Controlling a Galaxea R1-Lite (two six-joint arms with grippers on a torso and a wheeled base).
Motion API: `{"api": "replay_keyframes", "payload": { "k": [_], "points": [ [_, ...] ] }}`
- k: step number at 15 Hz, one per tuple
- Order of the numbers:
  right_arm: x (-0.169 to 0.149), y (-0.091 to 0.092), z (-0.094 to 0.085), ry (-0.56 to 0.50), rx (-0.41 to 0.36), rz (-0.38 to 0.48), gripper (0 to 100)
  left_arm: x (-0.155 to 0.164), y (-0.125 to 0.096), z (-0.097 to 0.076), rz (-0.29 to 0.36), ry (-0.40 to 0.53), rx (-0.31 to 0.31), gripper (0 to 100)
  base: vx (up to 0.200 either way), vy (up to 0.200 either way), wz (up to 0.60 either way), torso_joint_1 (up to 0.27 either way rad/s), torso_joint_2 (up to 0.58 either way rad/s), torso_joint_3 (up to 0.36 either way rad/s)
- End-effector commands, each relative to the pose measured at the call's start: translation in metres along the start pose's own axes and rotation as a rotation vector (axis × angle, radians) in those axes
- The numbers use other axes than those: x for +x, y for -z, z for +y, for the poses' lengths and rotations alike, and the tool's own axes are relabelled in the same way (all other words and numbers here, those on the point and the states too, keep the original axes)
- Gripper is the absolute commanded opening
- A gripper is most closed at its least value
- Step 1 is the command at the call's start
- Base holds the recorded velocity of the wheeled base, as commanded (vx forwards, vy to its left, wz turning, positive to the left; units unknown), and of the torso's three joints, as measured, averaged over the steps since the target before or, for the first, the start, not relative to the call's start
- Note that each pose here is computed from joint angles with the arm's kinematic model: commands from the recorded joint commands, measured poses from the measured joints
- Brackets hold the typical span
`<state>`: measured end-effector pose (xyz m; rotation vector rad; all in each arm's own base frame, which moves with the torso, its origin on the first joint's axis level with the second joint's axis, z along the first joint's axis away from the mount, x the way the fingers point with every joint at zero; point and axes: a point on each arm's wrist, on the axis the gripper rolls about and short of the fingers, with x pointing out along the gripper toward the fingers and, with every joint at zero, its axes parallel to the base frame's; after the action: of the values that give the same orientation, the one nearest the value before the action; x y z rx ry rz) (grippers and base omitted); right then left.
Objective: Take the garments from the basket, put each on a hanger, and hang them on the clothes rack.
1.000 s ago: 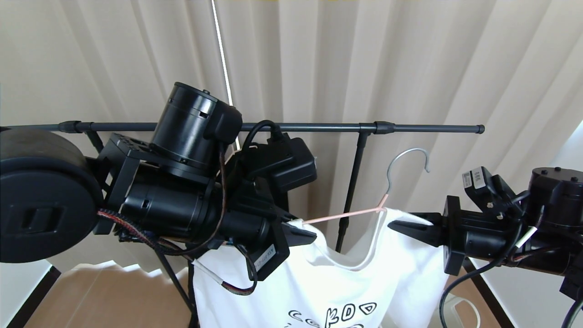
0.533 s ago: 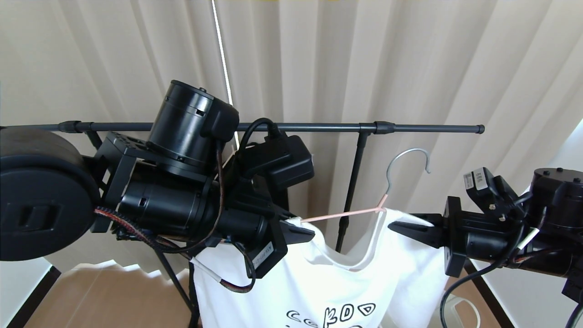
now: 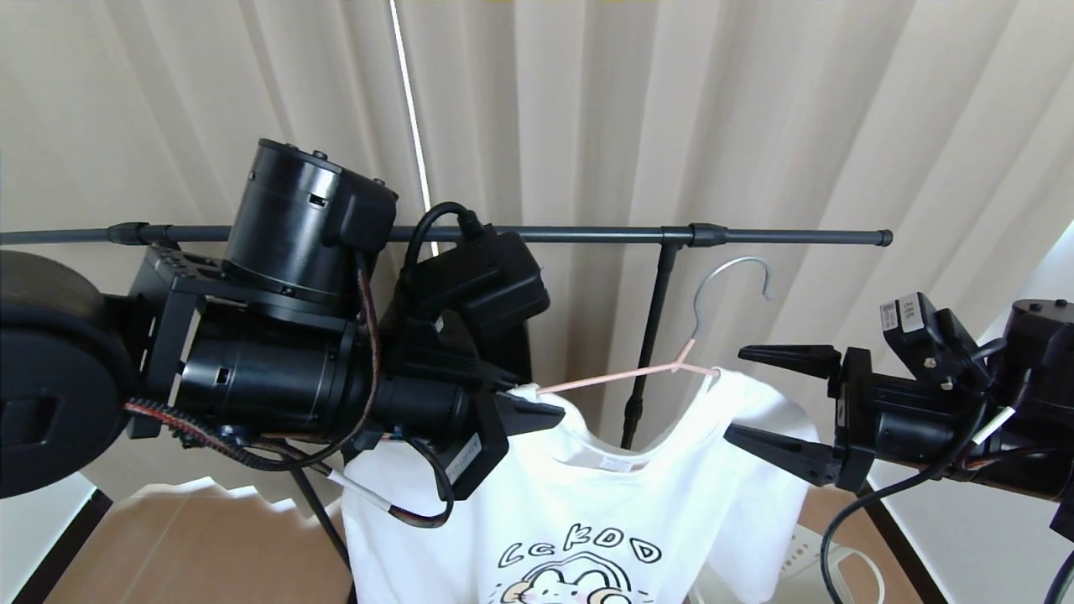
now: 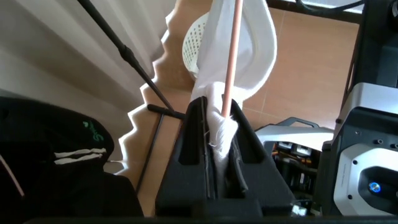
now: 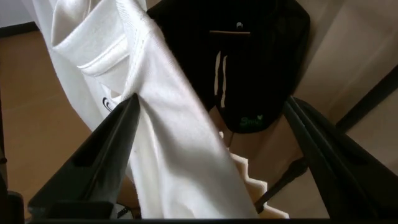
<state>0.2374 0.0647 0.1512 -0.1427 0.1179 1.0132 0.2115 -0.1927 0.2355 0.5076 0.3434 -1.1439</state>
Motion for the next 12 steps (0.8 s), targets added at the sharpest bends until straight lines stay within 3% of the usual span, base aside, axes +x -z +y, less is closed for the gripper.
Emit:
{"api": "replay_keyframes", "payload": {
  "k": [1, 12],
  "points": [
    [-0.005, -0.003, -0.003, 0.022, -0.010, -0.011, 100, -0.010, 0.008, -0.003, -0.017, -0.024, 0.000, 0, 0.000, 0.000, 0.00, 0.000, 0.00, 0.000],
    [-0.007, -0.004, -0.005, 0.036, -0.016, -0.012, 100, -0.045, 0.029, -0.010, -0.122, -0.154, -0.005, 0, 0.000, 0.000, 0.00, 0.000, 0.00, 0.000]
  ]
}}
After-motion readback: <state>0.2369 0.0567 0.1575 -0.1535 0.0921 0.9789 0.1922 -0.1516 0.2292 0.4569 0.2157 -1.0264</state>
